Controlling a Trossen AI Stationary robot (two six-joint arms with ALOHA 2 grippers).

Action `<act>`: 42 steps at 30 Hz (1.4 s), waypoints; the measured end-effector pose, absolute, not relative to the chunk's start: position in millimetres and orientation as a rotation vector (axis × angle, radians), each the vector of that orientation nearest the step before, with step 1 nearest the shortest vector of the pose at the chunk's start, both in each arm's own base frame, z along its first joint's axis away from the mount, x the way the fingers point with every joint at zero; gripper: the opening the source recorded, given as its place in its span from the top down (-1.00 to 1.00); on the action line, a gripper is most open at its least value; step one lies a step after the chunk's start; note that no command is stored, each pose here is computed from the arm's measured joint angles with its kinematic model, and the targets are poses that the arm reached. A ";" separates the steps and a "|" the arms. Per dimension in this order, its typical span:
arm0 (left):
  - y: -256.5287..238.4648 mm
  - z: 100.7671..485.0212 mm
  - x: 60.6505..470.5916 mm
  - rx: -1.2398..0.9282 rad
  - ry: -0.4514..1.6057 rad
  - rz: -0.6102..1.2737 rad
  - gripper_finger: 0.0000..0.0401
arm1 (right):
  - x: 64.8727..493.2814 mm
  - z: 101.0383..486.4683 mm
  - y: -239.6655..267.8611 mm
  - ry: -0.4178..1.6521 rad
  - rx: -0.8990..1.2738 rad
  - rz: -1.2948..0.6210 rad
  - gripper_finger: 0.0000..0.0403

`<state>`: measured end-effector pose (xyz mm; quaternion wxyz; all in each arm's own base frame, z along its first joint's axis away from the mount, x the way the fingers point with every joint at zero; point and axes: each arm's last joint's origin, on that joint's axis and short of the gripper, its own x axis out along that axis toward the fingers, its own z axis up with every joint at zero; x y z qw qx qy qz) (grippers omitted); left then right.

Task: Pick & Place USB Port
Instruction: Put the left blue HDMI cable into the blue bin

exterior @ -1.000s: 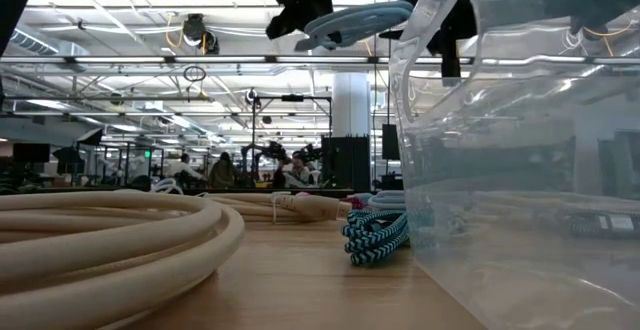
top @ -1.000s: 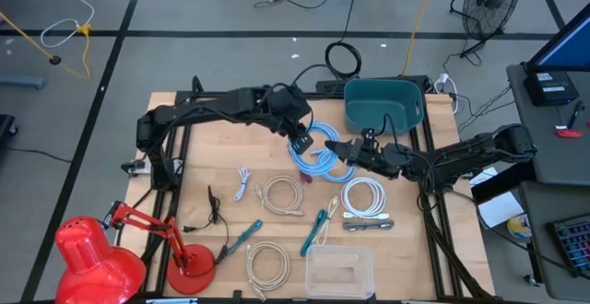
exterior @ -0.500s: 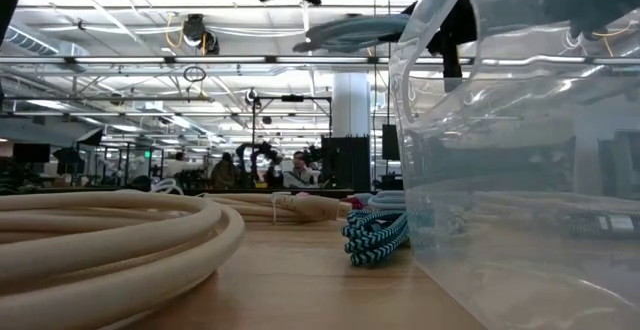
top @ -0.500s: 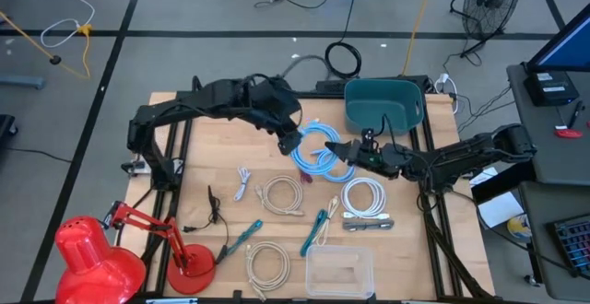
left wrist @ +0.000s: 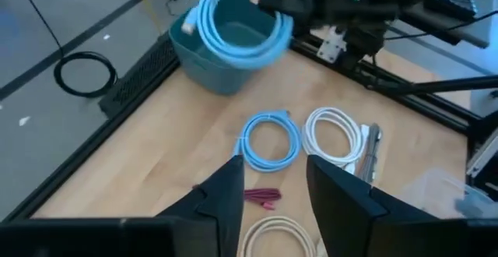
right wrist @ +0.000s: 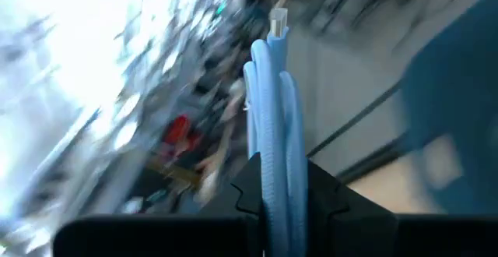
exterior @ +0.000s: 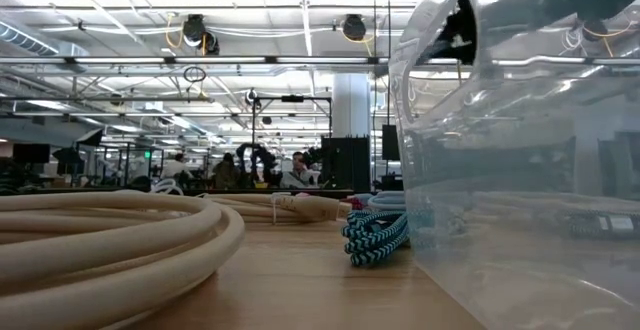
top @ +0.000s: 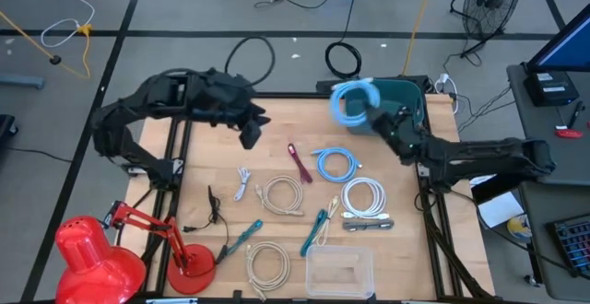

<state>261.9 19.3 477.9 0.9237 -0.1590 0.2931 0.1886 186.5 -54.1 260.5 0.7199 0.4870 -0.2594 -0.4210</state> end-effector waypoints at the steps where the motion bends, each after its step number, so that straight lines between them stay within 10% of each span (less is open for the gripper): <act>1: 15.9 477.8 262.2 -0.325 0.602 0.382 0.32 | 180.4 262.4 -58.6 -0.592 1.051 -0.976 0.87; 42: -23.7 452.6 286.9 -0.268 0.734 0.344 0.37 | 148.3 234.9 -134.5 0.240 0.863 -1.092 0.87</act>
